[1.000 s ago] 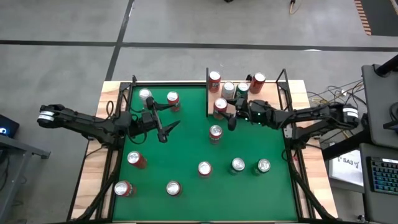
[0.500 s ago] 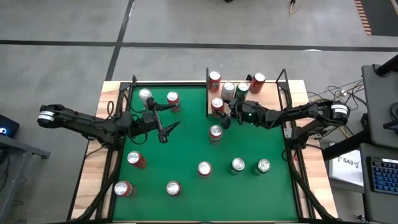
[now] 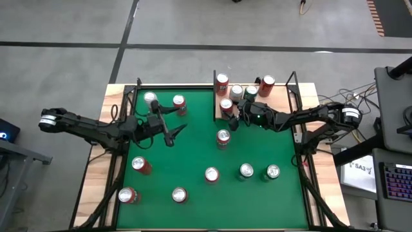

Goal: Place canned beverage on shelf
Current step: Put the red soda can on the shelf aligned with the other red soda can

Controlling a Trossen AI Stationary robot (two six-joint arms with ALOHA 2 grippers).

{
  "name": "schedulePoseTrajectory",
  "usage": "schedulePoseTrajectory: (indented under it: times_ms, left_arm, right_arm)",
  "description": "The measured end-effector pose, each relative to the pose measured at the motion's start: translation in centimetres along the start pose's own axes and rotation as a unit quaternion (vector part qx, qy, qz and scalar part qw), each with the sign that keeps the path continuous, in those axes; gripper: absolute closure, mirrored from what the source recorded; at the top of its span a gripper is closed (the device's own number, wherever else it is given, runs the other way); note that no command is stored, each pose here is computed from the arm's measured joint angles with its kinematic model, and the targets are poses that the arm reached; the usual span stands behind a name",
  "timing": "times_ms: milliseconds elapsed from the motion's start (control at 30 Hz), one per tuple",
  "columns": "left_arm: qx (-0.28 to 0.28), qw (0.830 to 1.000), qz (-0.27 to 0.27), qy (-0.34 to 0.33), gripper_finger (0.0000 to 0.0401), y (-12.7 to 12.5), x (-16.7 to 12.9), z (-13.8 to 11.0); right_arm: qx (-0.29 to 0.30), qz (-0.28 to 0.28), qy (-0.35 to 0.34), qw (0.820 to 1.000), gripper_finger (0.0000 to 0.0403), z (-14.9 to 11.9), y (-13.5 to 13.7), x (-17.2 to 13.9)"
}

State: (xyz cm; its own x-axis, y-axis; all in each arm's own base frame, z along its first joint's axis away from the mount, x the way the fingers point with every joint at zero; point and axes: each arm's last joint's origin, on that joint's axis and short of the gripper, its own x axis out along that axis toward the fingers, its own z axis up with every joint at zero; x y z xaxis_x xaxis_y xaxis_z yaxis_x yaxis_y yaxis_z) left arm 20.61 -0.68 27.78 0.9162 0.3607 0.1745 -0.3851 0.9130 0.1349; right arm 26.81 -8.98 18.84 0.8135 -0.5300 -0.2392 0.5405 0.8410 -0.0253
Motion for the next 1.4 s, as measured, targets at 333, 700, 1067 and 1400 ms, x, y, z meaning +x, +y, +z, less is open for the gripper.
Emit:
schedulePoseTrajectory:
  times_ms: [333,700,1067,1400]
  left_arm:
    - [0.000,1.000,0.013,0.003,0.0079,0.07,0.00,-0.02]
    - [0.000,1.000,0.014,0.003,0.0079,0.08,0.00,-0.02]
    - [0.001,1.000,0.014,0.003,0.0079,0.11,0.01,-0.03]
    - [0.001,1.000,0.014,0.004,0.0079,0.10,0.01,-0.04]
  right_arm:
    - [-0.002,-0.026,0.004,1.000,0.0122,-0.10,-0.15,-0.01]
    - [-0.002,-0.036,0.009,0.999,0.0108,-0.20,-0.22,-0.02]
    - [0.008,-0.047,0.010,0.999,0.0091,-0.23,-0.27,-0.03]
    - [0.006,-0.062,0.009,0.998,0.0077,-0.23,-0.37,-0.09]
